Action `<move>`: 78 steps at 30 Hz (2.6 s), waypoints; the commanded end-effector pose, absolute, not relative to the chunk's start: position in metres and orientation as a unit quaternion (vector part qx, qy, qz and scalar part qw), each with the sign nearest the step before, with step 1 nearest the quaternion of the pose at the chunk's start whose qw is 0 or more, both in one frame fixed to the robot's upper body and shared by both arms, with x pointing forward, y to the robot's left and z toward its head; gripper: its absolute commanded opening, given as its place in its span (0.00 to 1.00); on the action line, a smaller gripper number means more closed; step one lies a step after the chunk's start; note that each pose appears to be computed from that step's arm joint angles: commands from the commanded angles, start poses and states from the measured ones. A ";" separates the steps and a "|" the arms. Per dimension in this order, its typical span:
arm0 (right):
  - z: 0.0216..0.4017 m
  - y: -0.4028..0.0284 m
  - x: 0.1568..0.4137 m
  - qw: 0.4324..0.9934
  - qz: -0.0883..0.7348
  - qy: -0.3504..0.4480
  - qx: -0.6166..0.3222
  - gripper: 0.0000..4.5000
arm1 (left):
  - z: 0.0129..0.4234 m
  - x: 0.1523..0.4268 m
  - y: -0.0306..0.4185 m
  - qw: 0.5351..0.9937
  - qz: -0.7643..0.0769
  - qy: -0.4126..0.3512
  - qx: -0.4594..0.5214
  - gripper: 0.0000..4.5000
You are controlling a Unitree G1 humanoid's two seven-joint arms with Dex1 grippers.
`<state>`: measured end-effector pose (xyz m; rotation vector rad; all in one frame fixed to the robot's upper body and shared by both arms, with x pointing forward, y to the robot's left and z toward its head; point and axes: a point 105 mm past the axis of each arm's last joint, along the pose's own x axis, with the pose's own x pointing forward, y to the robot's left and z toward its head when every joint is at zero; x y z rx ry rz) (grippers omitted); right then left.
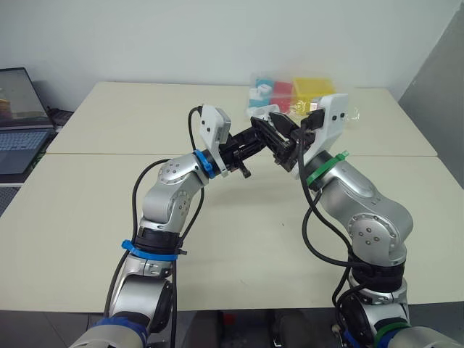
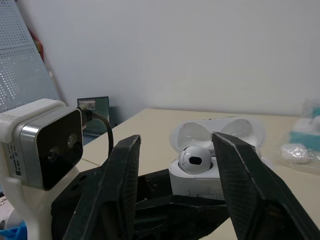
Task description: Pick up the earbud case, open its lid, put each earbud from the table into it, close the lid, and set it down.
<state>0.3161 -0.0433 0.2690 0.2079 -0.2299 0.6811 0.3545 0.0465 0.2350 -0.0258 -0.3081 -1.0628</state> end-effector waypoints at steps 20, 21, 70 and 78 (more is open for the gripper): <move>0.307 -0.053 0.290 0.896 0.391 -0.199 0.062 0.54 | 0.254 0.347 0.046 0.838 -0.514 -0.183 -0.014 0.16; 0.309 -0.067 0.295 0.900 0.389 -0.189 0.049 0.54 | 0.253 0.346 0.046 0.834 -0.521 -0.180 -0.017 0.16; 0.288 -0.111 0.316 0.866 0.494 -0.038 -0.066 0.02 | 0.235 0.315 0.014 0.737 -0.661 -0.139 0.016 0.16; 0.282 -0.108 0.307 0.861 0.499 -0.037 -0.094 0.02 | 0.238 0.317 0.013 0.739 -0.659 -0.143 0.015 0.16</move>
